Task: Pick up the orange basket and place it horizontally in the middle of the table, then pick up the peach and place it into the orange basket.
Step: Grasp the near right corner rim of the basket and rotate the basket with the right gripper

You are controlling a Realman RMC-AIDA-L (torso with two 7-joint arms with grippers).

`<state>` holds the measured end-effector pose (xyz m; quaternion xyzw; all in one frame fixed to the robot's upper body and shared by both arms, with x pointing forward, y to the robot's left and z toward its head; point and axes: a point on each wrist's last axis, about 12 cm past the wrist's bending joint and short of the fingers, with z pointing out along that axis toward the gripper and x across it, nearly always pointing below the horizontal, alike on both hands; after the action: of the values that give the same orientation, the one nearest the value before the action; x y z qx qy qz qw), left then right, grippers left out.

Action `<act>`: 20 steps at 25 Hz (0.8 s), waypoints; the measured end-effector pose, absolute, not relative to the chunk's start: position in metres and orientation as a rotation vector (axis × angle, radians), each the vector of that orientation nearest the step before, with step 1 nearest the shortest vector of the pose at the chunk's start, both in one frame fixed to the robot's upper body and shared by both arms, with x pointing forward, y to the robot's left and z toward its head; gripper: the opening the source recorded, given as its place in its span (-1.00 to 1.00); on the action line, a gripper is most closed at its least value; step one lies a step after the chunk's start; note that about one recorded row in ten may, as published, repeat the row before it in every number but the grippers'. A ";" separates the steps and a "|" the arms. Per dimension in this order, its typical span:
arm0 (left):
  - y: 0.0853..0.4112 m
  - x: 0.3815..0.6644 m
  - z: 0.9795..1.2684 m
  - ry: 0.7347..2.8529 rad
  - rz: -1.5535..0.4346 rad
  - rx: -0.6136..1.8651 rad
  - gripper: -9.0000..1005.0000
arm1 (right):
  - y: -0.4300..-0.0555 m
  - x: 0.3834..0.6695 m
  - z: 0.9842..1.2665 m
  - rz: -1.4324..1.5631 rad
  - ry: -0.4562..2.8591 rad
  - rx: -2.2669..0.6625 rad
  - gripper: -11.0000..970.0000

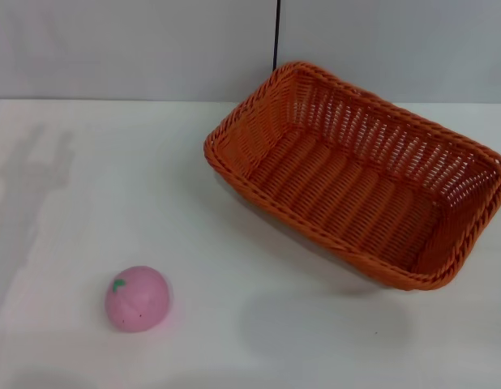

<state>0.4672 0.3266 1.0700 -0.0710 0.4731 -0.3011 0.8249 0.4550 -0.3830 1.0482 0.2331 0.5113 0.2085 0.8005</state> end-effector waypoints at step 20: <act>0.334 0.467 1.064 1.060 -0.707 -0.228 0.03 | -0.402 0.469 1.101 0.705 1.261 0.009 0.17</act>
<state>0.4666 0.3344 1.0642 -0.1060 0.4939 -0.3294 0.7977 0.4693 -0.4019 1.1008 0.0039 0.5769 0.3227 0.7503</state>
